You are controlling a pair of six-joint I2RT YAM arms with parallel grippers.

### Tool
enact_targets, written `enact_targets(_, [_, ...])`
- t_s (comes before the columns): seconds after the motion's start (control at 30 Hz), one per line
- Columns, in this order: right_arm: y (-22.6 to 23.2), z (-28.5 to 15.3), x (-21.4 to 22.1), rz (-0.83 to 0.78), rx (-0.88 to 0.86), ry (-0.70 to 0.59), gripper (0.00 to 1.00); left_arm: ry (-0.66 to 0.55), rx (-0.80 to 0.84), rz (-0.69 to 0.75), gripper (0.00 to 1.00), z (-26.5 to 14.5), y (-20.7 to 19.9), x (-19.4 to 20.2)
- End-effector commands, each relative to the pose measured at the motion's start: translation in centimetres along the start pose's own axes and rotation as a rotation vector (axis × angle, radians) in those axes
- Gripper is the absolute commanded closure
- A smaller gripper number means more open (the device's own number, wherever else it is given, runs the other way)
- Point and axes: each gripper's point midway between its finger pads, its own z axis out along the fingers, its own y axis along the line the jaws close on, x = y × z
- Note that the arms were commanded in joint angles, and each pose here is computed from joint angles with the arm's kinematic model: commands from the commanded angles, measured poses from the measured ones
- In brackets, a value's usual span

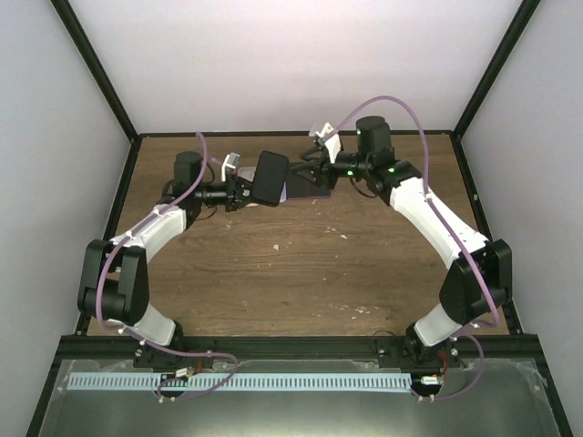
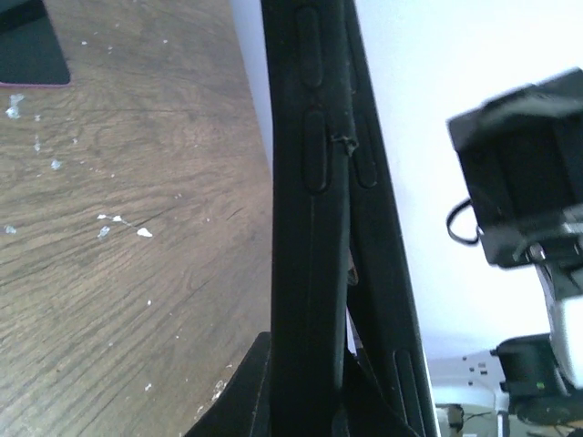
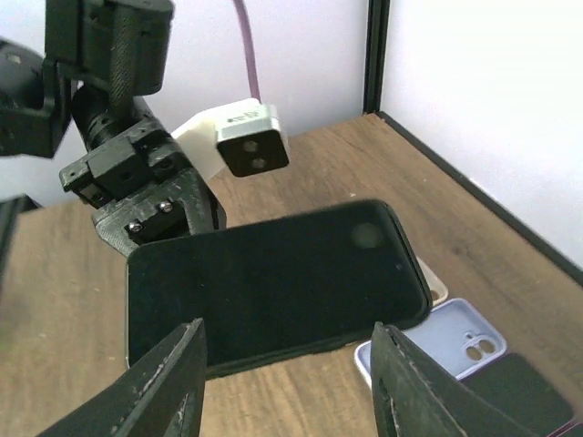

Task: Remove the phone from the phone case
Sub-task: Remove the phone case from the phone.

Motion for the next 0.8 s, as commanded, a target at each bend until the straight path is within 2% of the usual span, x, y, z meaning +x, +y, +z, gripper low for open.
enact_targets(0.0, [-0.4, 0.9, -0.2, -0.200, 0.145, 0.029, 0.53, -0.025, -0.039, -0.078, 1.00, -0.1, 0.0, -1.6])
enact_targets(0.17, [2.0, 3.2, 0.2, -0.354, 0.156, 0.058, 0.53, -0.029, -0.060, -0.182, 1.00, 0.2, 0.8, -2.6])
enact_targets(0.3, [3.4, 4.5, 0.8, -0.444, 0.148, 0.083, 0.53, -0.061, -0.135, -0.267, 1.00, 0.1, 2.5, -2.9])
enact_targets(0.47, [4.4, 6.0, 1.8, -0.510, 0.136, 0.117, 0.54, -0.078, -0.152, -0.322, 1.00, 0.0, 3.3, -3.0])
enact_targets(0.77, [4.1, 7.5, 3.3, -0.534, 0.141, 0.151, 0.56, -0.093, -0.156, -0.381, 1.00, 0.1, 3.5, -3.5])
